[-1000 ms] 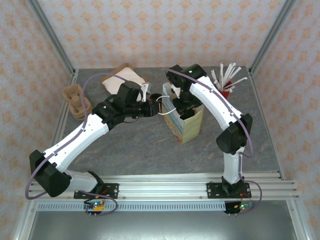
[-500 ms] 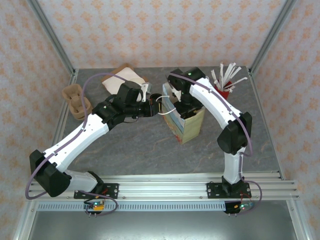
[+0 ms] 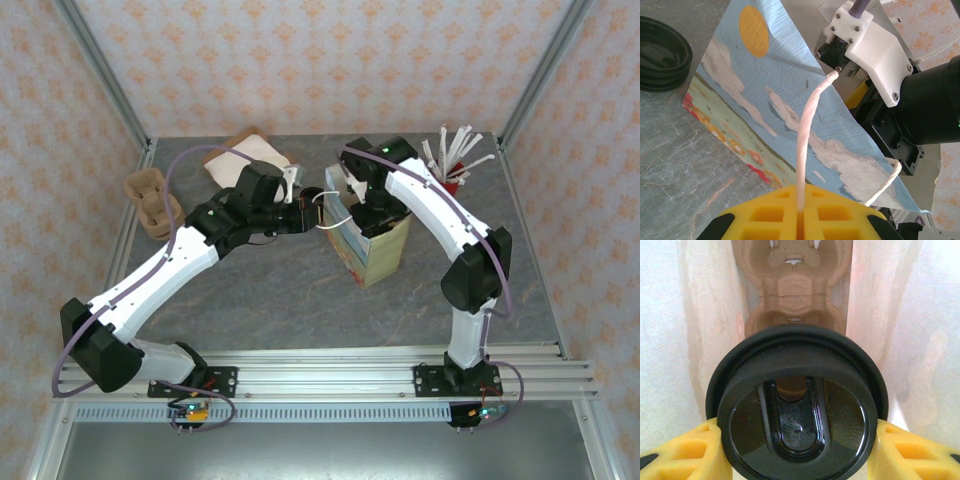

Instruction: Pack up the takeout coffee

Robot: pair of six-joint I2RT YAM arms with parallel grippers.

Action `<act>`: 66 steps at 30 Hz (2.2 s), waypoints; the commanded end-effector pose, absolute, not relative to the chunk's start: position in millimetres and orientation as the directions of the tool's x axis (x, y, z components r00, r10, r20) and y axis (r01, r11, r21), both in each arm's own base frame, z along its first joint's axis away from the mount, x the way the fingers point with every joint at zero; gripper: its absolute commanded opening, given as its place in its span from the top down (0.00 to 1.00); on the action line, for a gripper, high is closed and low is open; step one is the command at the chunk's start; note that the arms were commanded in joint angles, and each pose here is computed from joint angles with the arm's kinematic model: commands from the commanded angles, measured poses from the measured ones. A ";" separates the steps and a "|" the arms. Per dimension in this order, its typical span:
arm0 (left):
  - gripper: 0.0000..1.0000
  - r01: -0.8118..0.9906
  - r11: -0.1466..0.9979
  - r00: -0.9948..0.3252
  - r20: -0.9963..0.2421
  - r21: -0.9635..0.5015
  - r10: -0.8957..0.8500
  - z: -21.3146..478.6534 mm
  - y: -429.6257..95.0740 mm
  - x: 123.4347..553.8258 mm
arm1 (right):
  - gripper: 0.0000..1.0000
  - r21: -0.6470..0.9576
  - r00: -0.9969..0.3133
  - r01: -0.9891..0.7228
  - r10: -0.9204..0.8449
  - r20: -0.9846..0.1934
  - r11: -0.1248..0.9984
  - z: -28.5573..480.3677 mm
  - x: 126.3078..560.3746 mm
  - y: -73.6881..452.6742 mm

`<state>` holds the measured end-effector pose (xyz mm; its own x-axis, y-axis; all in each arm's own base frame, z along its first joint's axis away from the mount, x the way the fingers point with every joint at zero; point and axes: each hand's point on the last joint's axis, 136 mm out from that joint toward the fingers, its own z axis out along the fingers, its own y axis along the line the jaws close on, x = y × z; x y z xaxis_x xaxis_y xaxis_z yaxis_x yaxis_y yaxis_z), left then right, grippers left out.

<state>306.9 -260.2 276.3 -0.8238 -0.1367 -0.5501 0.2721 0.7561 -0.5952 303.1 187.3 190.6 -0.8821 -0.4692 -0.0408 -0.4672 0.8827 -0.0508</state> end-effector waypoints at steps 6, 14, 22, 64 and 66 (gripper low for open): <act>0.91 0.298 0.765 -0.805 -0.581 -0.571 -0.121 283.9 -261.8 308.5 | 0.47 -0.052 -0.879 -0.471 -0.474 -0.055 0.880 192.6 303.6 183.7; 0.91 0.299 0.764 -0.805 -0.581 -0.572 -0.120 283.8 -262.1 308.3 | 0.48 -0.049 -0.881 -0.469 -0.471 -0.048 0.882 188.0 304.0 182.8; 0.91 0.299 0.764 -0.806 -0.580 -0.572 -0.119 282.7 -262.1 308.2 | 0.49 -0.052 -0.881 -0.470 -0.472 -0.043 0.881 184.3 304.4 182.3; 0.91 0.297 0.764 -0.808 -0.577 -0.572 -0.117 280.9 -262.3 308.0 | 0.49 -0.037 -0.888 -0.459 -0.459 0.023 0.888 149.0 306.8 178.1; 0.91 0.298 0.764 -0.809 -0.577 -0.572 -0.117 280.7 -262.4 308.0 | 0.49 -0.038 -0.889 -0.458 -0.457 0.028 0.888 146.5 307.4 177.7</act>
<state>306.8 -260.3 276.3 -0.8239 -0.1365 -0.5500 0.2722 0.7559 -0.5954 306.8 181.0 155.8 -0.8905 -0.4550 0.0004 -0.4548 0.8900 -0.0328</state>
